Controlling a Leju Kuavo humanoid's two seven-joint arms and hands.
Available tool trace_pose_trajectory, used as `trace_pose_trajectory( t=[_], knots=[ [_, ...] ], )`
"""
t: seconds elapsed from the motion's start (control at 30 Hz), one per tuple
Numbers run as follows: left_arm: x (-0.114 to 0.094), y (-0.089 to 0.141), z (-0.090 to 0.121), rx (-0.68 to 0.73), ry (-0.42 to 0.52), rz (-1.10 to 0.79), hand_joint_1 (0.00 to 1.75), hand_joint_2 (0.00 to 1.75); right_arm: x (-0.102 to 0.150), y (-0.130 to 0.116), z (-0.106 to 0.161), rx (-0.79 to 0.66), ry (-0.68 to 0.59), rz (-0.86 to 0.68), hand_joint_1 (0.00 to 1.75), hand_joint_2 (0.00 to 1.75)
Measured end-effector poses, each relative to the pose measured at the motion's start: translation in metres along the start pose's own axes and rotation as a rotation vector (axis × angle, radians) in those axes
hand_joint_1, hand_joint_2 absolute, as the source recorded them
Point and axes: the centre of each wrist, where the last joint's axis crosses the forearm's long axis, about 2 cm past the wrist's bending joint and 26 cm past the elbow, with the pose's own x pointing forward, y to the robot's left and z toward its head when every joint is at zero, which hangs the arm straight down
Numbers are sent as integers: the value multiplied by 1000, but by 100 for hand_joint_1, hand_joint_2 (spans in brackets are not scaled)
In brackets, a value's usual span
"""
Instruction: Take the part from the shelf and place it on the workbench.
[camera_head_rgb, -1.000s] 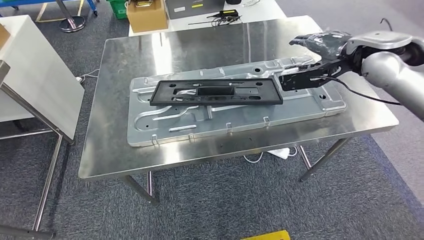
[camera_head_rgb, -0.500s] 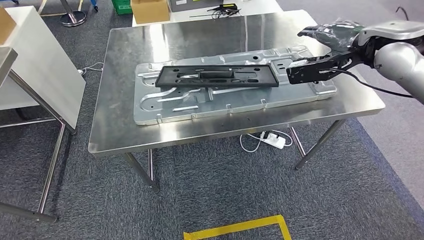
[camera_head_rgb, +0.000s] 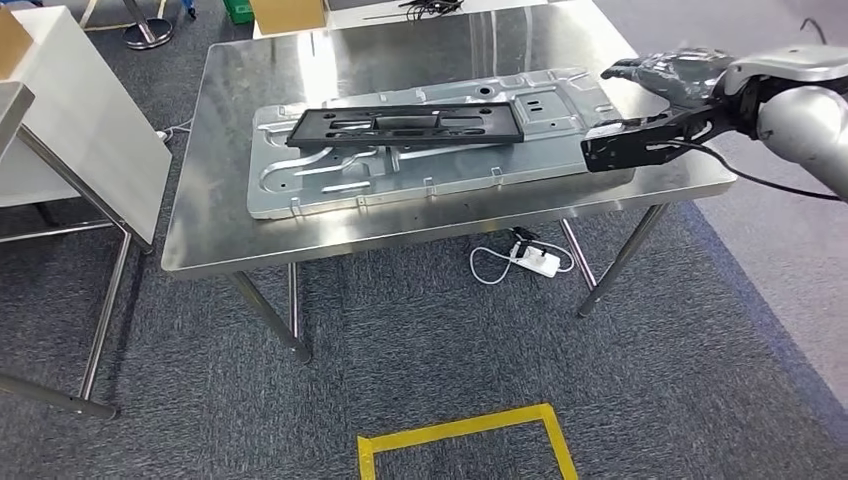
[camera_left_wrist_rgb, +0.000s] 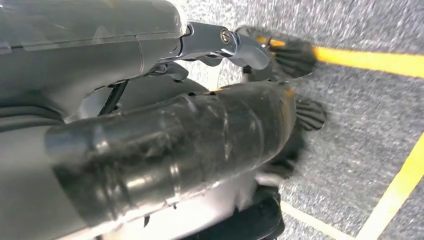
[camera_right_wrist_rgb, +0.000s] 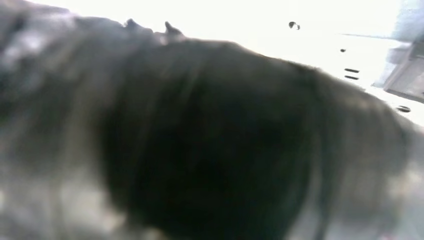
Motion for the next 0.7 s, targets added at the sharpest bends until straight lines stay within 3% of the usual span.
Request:
trace_pose_trajectory(
  t=[0.7],
  knots=[
    [-3, -5, 1, -13, 9, -7, 0, 0, -5, -1, 4, 24, 11, 32, 0, 0]
  ],
)
